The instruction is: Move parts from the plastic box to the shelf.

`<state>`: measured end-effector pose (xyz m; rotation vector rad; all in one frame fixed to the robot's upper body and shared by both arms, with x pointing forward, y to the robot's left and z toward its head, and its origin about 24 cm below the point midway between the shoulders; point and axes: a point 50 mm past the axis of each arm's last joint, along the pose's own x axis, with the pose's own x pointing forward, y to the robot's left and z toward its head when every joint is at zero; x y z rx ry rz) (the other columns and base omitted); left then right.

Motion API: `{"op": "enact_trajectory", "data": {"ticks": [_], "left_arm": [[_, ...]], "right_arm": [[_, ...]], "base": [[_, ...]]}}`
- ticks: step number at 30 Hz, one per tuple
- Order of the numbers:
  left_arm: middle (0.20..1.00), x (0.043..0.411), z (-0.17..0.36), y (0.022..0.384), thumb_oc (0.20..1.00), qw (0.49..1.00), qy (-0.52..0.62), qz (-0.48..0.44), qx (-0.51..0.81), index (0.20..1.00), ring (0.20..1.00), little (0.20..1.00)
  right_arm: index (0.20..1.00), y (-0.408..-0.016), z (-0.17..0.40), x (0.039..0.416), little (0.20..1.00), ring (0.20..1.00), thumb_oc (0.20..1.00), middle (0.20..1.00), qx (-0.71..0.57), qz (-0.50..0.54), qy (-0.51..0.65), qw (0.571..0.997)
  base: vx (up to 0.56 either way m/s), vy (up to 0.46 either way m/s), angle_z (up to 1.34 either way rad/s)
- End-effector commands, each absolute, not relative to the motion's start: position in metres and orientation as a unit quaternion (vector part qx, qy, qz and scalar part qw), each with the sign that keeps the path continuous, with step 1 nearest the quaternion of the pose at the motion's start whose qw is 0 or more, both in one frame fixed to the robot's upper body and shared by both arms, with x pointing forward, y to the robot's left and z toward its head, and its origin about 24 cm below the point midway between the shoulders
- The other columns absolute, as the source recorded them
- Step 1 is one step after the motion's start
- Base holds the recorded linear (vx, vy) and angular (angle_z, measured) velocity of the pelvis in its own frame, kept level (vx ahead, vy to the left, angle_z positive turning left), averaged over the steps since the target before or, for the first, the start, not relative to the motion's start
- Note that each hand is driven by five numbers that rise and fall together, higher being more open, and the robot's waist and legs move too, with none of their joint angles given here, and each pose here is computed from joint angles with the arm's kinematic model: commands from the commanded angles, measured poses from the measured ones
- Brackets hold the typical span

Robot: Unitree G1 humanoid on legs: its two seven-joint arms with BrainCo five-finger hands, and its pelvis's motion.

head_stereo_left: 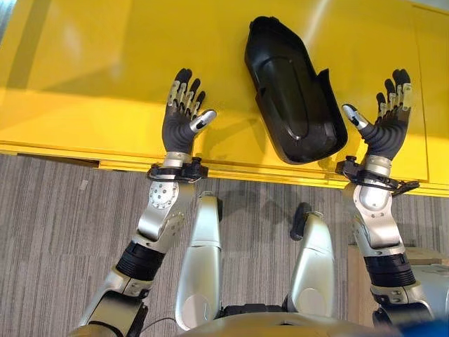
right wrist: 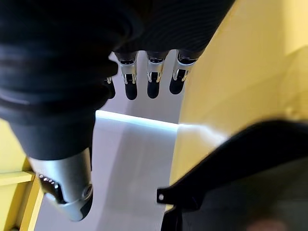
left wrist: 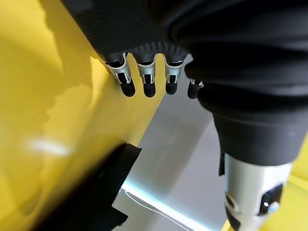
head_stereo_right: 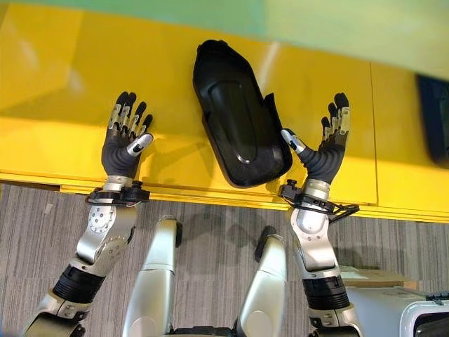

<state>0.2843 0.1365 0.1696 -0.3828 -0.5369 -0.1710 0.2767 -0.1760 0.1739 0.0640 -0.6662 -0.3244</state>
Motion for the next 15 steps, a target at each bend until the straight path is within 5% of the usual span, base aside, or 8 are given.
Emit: {"op": "enact_trajectory", "data": {"ticks": [1,15], "left_arm": [[1.0,0.279,0.173,0.118,1.0,0.932,-0.274,-0.11,-0.211,1.0,1.0,1.0],[1.0,0.287,0.136,0.091,1.0,0.946,-0.176,-0.112,-0.25,1.0,1.0,1.0]], "right_arm": [[1.0,-0.189,0.199,0.272,1.0,1.0,1.0,1.0,0.058,-0.165,-0.391,0.904],[1.0,-0.171,0.205,0.289,1.0,1.0,1.0,1.0,0.057,-0.127,-0.38,0.914]], "base": [[0.0,0.0,0.0],[0.01,-0.023,0.01]]}}
